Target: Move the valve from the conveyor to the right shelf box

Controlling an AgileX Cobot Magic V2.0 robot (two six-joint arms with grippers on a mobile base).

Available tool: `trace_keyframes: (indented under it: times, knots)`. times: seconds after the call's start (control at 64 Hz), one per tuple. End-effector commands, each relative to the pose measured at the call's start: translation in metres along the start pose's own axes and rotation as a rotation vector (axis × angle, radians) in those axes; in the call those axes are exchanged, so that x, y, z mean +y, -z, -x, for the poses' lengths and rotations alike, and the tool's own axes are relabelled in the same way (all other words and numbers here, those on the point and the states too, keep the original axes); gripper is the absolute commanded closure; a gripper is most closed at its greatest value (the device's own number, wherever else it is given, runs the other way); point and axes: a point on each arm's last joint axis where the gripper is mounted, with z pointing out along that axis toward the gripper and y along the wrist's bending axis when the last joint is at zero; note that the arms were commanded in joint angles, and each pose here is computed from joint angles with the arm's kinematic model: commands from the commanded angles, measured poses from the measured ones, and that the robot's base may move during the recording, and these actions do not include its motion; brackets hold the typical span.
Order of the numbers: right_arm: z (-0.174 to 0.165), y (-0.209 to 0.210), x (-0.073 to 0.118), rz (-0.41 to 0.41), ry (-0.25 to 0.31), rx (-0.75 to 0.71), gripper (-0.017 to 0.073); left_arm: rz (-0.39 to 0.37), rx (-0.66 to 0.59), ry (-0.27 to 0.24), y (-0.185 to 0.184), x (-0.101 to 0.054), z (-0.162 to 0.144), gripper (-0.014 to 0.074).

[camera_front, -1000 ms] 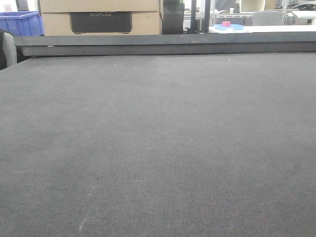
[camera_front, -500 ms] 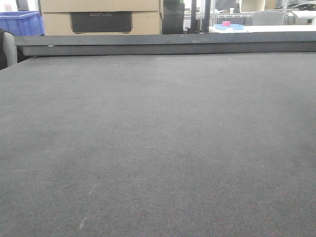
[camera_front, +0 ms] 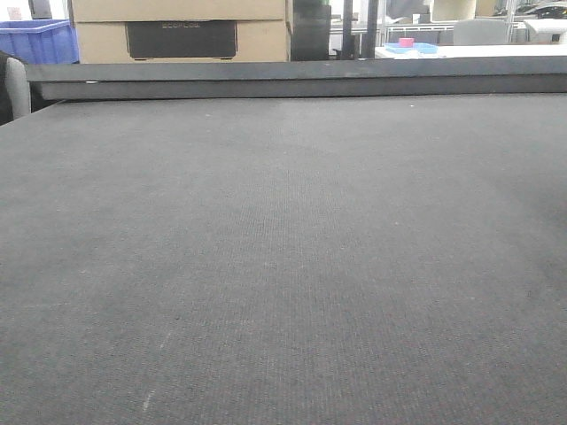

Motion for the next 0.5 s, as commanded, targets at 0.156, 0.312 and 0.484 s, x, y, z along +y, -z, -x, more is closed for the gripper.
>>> trace_keyframes:
  times: [0.156,0.312,0.484]
  knots:
    - [0.0062,-0.0100,-0.0047,-0.031,0.007,0.045,0.0728,-0.002,0.024,0.004,-0.0092,-0.0003,0.0050,0.0704]
    - [0.0061,-0.0098,-0.0081,-0.068,0.021,0.046,0.0613,-0.002,0.027,0.004,-0.0101,-0.0003,0.0051,0.0704]
    - [0.0061,-0.0099,-0.0073,-0.060,0.018,0.046,0.0232,-0.002,0.027,0.004,-0.0101,-0.0003,0.0051,0.0704]
